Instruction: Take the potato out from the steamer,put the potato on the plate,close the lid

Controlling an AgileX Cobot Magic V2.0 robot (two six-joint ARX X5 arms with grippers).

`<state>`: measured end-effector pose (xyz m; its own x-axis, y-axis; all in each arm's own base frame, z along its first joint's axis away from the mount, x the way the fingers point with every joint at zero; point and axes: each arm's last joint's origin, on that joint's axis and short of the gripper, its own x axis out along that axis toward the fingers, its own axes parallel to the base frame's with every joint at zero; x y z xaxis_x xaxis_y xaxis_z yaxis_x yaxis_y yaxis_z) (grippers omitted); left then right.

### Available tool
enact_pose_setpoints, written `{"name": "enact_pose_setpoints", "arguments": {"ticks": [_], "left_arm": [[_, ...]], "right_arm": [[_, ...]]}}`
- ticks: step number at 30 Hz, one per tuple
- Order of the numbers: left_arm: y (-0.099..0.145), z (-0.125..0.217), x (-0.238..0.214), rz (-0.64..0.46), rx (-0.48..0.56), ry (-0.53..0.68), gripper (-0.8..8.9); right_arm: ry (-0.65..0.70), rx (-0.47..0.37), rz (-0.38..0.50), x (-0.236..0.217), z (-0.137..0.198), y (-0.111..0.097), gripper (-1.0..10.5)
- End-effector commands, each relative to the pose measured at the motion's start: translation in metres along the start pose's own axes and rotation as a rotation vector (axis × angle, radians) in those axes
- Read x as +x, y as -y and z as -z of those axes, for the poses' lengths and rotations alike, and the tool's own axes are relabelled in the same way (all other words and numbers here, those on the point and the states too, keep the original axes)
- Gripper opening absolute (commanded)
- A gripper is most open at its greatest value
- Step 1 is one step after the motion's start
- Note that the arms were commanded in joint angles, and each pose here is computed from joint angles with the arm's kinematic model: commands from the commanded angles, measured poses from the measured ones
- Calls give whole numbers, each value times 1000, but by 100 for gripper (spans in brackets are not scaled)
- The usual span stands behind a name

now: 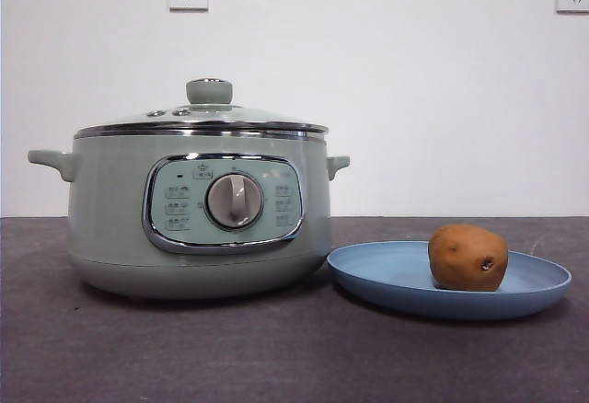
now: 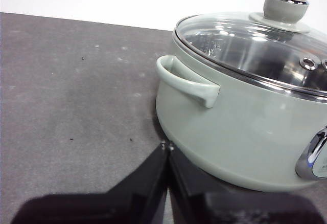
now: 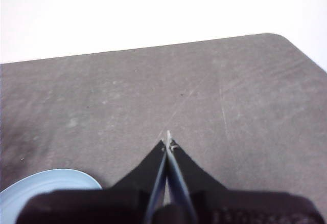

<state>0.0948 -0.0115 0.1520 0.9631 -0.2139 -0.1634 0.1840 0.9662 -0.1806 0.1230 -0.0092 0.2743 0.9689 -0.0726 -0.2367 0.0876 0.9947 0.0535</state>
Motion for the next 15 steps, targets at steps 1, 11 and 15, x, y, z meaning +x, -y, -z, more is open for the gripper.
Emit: {"name": "enact_pose_setpoints", "arguments": {"ticks": [1, 11, 15], "left_arm": [[-1, 4, 1, -8, -5, -9, -4], [-1, 4, 1, -8, -5, -9, -4], [-1, 4, 1, -8, -5, -9, -4]], "right_arm": [[20, 56, 9, 8, 31, 3, -1], [52, 94, 18, 12, 104, 8, -1], [75, 118, 16, 11, 120, 9, -1]]}}
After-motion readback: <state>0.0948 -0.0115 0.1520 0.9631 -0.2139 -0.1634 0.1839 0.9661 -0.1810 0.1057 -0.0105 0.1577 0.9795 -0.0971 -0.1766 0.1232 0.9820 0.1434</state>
